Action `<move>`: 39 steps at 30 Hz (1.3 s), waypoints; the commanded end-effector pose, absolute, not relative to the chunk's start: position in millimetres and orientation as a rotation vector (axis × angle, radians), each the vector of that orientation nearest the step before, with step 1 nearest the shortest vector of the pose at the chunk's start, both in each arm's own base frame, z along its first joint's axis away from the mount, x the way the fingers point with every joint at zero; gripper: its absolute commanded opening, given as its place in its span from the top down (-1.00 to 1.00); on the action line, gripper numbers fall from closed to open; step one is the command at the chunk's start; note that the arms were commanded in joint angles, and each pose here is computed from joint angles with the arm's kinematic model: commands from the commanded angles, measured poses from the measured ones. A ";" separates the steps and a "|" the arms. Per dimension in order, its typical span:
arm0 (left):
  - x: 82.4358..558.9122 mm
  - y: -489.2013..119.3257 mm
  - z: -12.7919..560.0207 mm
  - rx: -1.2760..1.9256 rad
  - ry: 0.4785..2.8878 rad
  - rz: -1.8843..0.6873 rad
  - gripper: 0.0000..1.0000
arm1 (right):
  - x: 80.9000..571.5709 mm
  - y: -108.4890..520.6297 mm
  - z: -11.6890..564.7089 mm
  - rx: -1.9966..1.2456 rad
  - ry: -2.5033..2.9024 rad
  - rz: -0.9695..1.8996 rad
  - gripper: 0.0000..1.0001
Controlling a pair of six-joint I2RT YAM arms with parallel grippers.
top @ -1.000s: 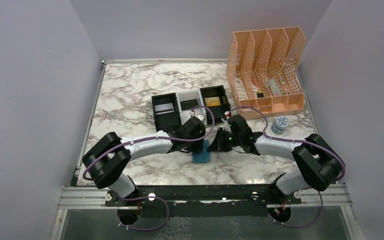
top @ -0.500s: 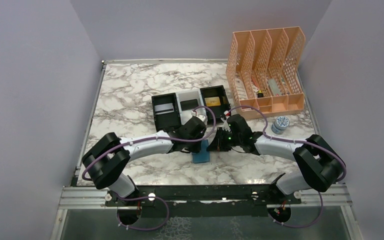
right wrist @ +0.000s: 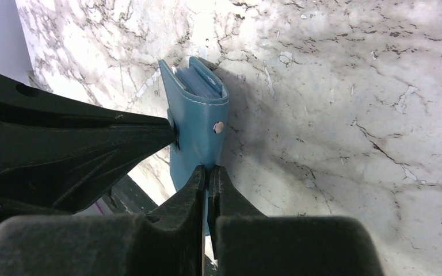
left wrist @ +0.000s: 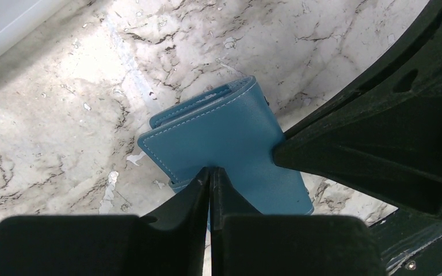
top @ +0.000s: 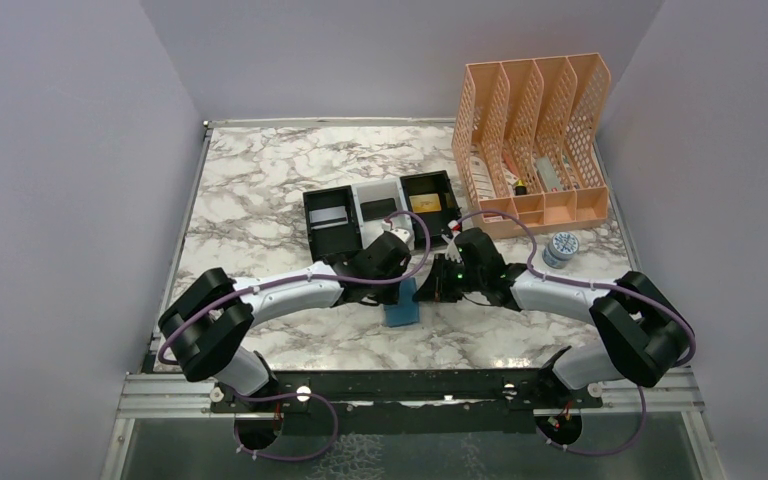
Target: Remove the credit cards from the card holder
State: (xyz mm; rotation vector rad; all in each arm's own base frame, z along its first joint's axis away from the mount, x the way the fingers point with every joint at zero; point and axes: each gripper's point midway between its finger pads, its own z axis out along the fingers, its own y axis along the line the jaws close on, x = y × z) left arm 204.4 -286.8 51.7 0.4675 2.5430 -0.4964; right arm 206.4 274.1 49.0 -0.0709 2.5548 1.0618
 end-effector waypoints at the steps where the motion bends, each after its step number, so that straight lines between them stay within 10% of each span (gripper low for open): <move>1: 205.1 -277.6 52.6 0.482 2.545 -0.432 0.61 | 215.1 272.3 55.2 -0.061 2.524 1.024 0.98; 5: 211.7 -286.4 53.2 0.495 2.578 -0.397 0.16 | 217.0 271.1 51.7 -0.045 2.537 1.002 0.98; 17: 183.9 -274.5 30.9 0.523 2.664 -0.385 0.07 | 219.2 271.4 50.3 -0.024 2.540 0.995 0.98; 30: 196.1 -262.3 34.0 0.455 2.614 -0.292 0.79 | 221.4 269.0 54.4 0.000 2.525 0.984 0.98; 39: 208.0 -256.0 41.1 0.442 2.572 -0.214 0.65 | 218.3 267.6 52.7 -0.010 2.531 0.982 0.97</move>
